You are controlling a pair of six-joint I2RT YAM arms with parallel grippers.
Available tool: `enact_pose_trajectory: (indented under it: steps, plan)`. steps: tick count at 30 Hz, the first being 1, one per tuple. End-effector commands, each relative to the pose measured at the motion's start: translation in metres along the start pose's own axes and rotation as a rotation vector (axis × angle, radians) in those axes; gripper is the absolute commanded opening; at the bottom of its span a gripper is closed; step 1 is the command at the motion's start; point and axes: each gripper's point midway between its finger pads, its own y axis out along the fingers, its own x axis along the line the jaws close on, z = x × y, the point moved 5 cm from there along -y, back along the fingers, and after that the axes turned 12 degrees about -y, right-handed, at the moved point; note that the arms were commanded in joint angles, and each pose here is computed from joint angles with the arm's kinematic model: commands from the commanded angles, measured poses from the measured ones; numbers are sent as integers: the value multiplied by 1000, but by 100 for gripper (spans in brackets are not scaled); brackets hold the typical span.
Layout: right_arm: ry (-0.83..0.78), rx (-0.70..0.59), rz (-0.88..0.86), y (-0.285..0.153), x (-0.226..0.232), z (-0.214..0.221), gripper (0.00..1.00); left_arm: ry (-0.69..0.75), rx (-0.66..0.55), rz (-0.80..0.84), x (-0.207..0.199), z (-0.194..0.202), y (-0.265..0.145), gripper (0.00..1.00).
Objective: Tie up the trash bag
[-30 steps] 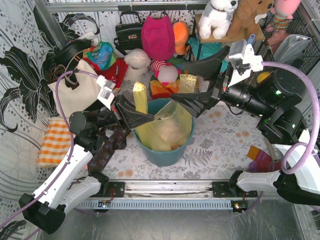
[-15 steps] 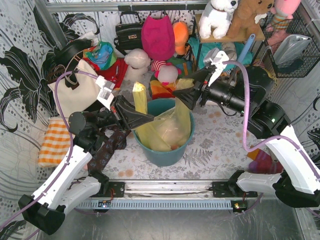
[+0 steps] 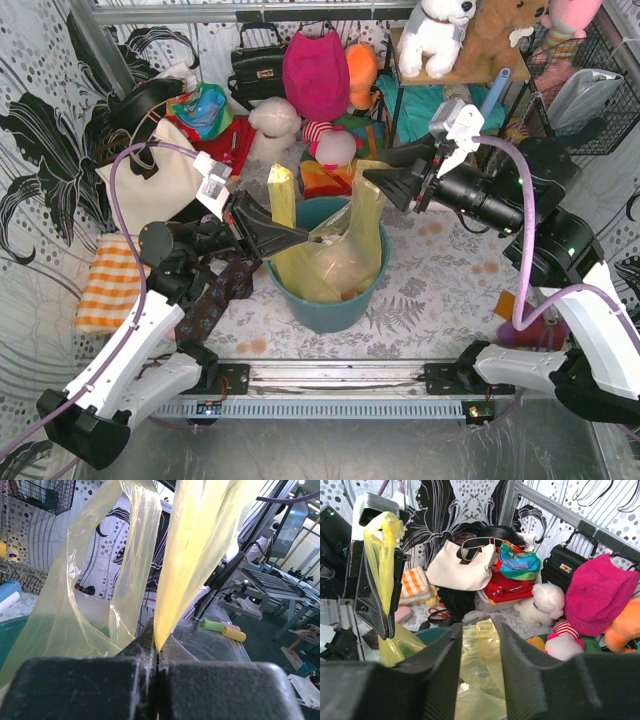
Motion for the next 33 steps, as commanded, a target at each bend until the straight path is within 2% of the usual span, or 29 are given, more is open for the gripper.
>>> enact_pose_trajectory:
  steps: [1, 3, 5, 10, 12, 18, 20, 25, 29, 32, 33]
  plan:
    - [-17, -4, -15, 3, -3, -6, 32, 65, -24, 27, -12, -9, 2, 0]
    - [-10, -7, -22, 4, -2, -6, 29, 65, -24, 24, -11, -9, 3, 0]
    - [-1, -17, -26, 4, -1, -7, 30, 65, -25, 23, -11, -9, 3, 0]
    - [6, -9, -3, -1, -2, -5, 58, 69, -22, 22, -12, -10, 3, 0]
    - [6, 15, 16, -3, -4, -1, 65, 66, -19, 20, -11, -10, 3, 0]
    - [22, 95, 24, 1, -3, 18, 70, 67, -20, 22, -12, -10, 3, 0]
    - [27, 87, 5, 2, -1, 18, 61, 66, -20, 21, -12, -10, 3, 0]
    - [19, 38, 5, 1, -1, 11, 29, 65, -25, 4, -9, -10, 3, 0]
    - [9, -6, 2, 0, -1, 4, 16, 67, -41, -45, -4, -12, 2, 0]
    - [5, -45, -17, 0, 2, -2, 0, 76, -57, -78, -1, -14, 2, 10]
    - [4, -61, -32, 0, 4, -4, 0, 84, -66, -88, -2, -16, 1, 14]
